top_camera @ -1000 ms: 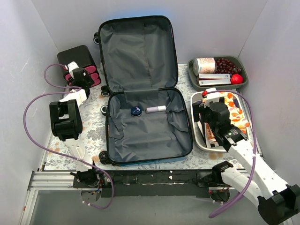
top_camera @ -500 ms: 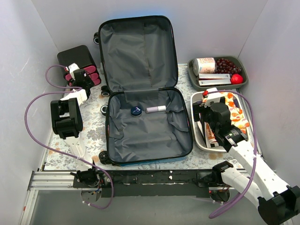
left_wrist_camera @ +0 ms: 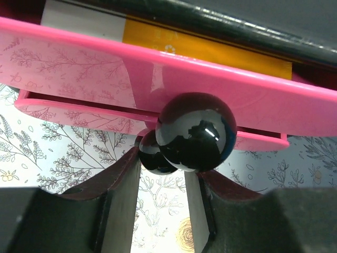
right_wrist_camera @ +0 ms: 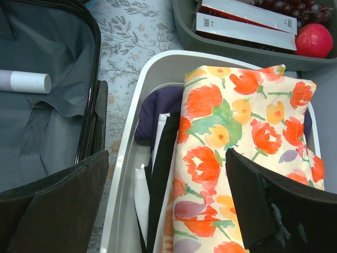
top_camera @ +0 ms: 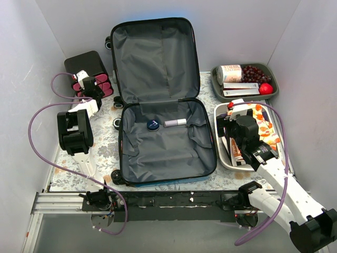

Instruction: Open, take out, and arrange the luggage

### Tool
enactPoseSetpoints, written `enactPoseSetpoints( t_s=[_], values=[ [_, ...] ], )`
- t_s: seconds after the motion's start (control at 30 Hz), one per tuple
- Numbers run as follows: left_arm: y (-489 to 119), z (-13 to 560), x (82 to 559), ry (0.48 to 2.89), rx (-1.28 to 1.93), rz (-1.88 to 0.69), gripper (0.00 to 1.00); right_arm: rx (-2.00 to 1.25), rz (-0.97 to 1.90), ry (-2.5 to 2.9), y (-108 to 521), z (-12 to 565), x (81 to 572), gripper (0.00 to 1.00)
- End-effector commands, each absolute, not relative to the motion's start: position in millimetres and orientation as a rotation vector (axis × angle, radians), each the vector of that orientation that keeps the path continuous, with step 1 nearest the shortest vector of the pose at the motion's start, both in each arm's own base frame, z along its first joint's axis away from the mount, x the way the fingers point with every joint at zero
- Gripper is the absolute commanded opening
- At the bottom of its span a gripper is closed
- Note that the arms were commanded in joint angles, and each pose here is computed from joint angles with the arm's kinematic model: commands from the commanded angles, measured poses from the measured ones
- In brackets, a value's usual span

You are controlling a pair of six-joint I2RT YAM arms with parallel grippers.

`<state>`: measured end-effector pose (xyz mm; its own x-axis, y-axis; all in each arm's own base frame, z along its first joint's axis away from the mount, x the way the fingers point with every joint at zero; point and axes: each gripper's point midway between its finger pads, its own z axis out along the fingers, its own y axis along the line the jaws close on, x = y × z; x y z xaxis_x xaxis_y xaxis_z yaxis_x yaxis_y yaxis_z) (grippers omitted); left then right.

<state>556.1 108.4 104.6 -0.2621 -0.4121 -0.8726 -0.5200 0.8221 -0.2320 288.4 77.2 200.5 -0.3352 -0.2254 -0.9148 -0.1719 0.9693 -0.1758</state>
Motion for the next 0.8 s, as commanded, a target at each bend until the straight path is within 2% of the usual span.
enactPoseSetpoints(
  t_s=[0.0, 0.03, 0.17, 0.23, 0.6, 0.77],
  values=[
    [121, 132, 566, 1.813, -0.715, 0.151, 0.34, -0.26, -0.048, 1.862, 79, 214, 295, 0.98],
    [120, 132, 566, 1.813, -0.714, 0.148, 0.33, -0.262, -0.048, 1.867, 80, 213, 295, 0.98],
    [119, 131, 564, 1.815, -0.723, 0.134, 0.17, -0.262, -0.045, 1.864, 80, 214, 295, 0.98],
    [116, 132, 559, 1.819, -0.723, 0.125, 0.14, -0.261, -0.044, 1.861, 80, 215, 294, 0.98],
    [99, 131, 501, 1.772, -0.836, 0.011, 0.12, -0.264, -0.018, 1.857, 82, 215, 291, 0.98],
    [93, 131, 477, 1.791, -0.838, 0.032, 0.16, -0.26, 0.002, 1.847, 84, 216, 290, 0.98]
  ],
)
